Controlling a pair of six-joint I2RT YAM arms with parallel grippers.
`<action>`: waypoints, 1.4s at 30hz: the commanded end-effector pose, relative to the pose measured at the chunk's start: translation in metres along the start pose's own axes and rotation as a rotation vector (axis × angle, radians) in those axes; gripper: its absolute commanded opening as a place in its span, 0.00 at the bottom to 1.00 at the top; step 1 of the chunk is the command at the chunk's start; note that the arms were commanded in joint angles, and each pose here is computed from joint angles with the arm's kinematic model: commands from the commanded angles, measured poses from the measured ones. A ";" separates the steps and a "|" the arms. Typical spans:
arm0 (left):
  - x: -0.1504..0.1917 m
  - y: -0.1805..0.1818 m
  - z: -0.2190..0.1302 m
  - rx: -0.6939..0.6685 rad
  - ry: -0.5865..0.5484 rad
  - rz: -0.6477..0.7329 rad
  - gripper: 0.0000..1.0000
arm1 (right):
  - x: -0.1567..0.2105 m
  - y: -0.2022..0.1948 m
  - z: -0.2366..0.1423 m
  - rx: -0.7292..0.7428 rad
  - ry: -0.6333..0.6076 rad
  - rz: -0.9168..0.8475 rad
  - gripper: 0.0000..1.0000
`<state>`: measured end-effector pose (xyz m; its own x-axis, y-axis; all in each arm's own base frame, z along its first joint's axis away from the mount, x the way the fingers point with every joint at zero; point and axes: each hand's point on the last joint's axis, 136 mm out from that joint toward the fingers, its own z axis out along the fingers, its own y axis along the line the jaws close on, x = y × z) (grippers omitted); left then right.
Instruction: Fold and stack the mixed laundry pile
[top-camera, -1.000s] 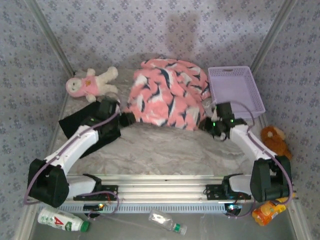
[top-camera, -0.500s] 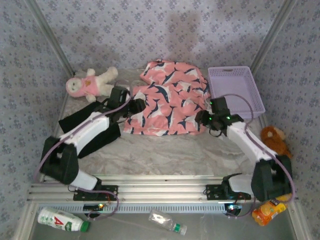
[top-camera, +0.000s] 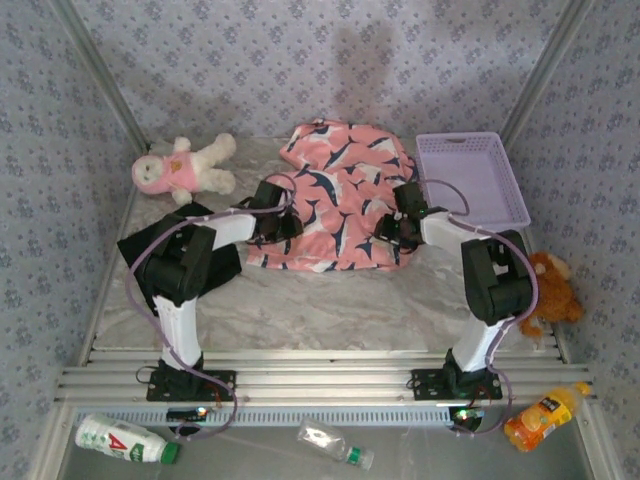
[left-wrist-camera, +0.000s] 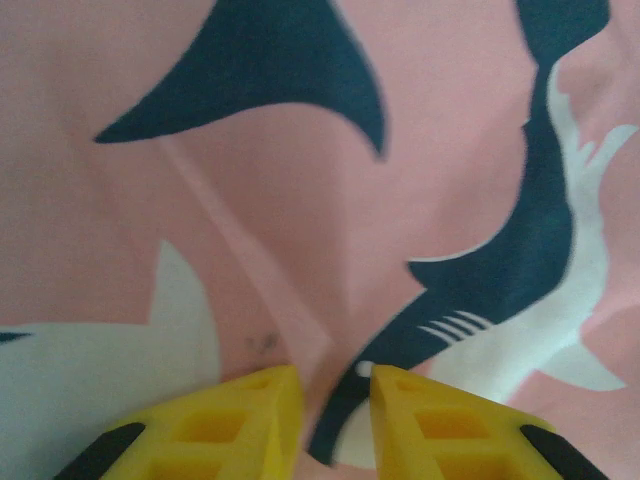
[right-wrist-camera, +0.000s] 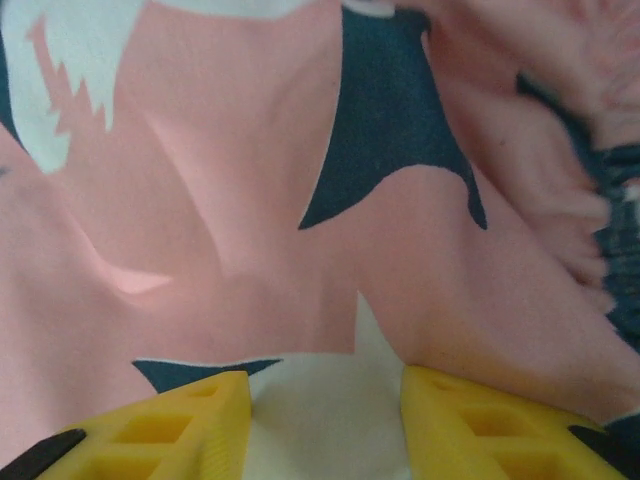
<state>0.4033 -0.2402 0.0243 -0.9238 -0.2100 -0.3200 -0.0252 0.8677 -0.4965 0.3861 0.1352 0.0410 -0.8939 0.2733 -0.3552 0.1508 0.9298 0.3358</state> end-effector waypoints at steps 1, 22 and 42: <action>0.055 0.032 -0.015 -0.091 0.123 -0.063 0.28 | 0.036 -0.006 0.010 -0.018 0.117 -0.021 0.47; 0.074 0.012 -0.120 -0.169 0.060 0.022 0.66 | 0.091 -0.005 -0.088 0.023 0.144 -0.104 0.85; 0.204 0.099 -0.142 -0.313 0.353 -0.079 0.74 | 0.125 -0.048 -0.063 0.042 0.087 0.120 0.76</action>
<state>0.1739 -0.1364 0.0289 -0.9886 -0.1492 -0.0217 -0.1403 0.9630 -0.2302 0.2318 0.1047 0.0364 -0.9232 0.3134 -0.2225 0.2417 0.9235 0.2978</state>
